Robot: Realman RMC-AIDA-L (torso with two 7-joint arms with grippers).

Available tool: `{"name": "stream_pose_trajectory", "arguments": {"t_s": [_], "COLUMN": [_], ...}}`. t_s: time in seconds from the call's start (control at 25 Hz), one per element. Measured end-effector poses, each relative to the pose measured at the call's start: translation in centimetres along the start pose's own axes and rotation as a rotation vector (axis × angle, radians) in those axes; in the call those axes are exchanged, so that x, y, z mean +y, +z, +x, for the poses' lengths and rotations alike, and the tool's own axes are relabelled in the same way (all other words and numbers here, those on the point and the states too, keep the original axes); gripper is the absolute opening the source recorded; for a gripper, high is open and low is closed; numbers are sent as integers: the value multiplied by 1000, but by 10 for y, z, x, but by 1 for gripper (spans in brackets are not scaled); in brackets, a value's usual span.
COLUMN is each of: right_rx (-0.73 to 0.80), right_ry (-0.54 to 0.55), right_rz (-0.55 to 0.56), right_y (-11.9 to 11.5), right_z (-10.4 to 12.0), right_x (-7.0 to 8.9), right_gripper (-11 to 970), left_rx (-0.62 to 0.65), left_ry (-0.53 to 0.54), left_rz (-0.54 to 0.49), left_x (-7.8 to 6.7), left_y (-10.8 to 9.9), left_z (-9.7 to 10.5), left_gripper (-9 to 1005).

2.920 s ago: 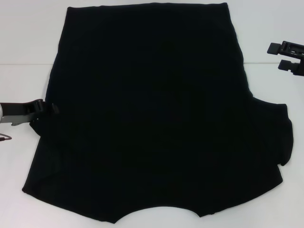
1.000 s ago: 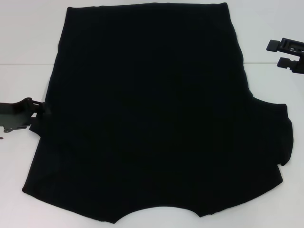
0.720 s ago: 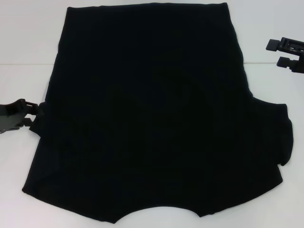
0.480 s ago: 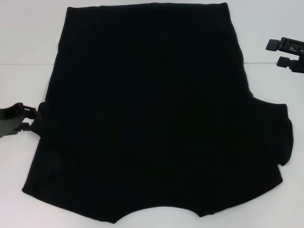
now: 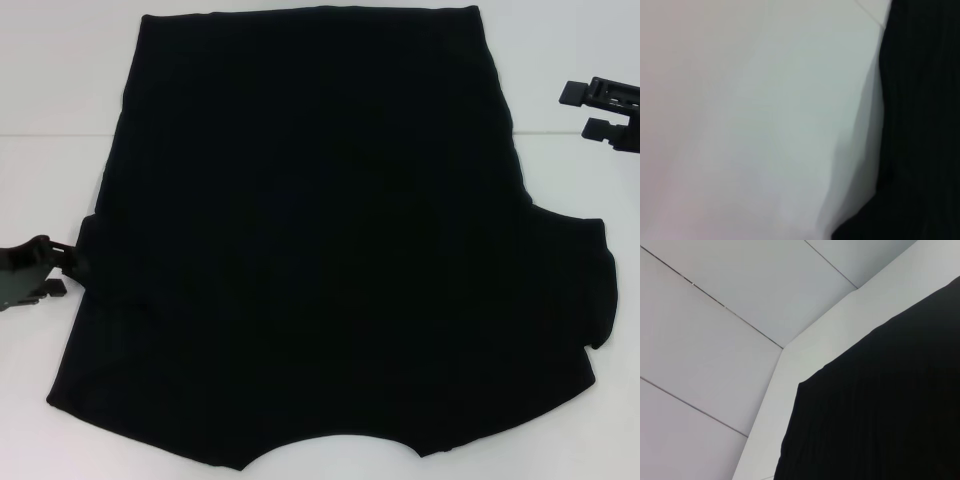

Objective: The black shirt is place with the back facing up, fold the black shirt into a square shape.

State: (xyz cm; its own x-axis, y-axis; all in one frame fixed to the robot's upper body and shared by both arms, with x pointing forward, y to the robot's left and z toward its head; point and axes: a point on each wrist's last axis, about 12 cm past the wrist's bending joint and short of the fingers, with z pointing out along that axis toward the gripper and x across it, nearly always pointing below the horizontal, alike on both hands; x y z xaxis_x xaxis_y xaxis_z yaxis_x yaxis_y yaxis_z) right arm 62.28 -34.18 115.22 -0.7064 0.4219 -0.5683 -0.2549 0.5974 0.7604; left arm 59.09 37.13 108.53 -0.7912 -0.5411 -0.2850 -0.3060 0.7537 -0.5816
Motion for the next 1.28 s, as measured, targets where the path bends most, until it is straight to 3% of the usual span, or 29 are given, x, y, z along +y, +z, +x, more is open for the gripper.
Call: {"name": "stream_pose_trajectory", "arguments": {"t_s": [0.64,1.12,1.28], "right_rx": [-13,-14,-13], "right_ry": [7,11,12], "right_rz": [7,7,6], "right_y": [-4,-5,-5], "right_z": [0,1,1], "right_x": [-3,-4,-4], "right_gripper": [790,788,787], "left_rx": [34,18,43], "left_ry": [8,30,48], "left_rz": [53,162,198], "left_x": [-19,-40,-54], "left_y": [14,18,27], "left_z": [2,0,4], "left_gripper": [444,444,443]}}
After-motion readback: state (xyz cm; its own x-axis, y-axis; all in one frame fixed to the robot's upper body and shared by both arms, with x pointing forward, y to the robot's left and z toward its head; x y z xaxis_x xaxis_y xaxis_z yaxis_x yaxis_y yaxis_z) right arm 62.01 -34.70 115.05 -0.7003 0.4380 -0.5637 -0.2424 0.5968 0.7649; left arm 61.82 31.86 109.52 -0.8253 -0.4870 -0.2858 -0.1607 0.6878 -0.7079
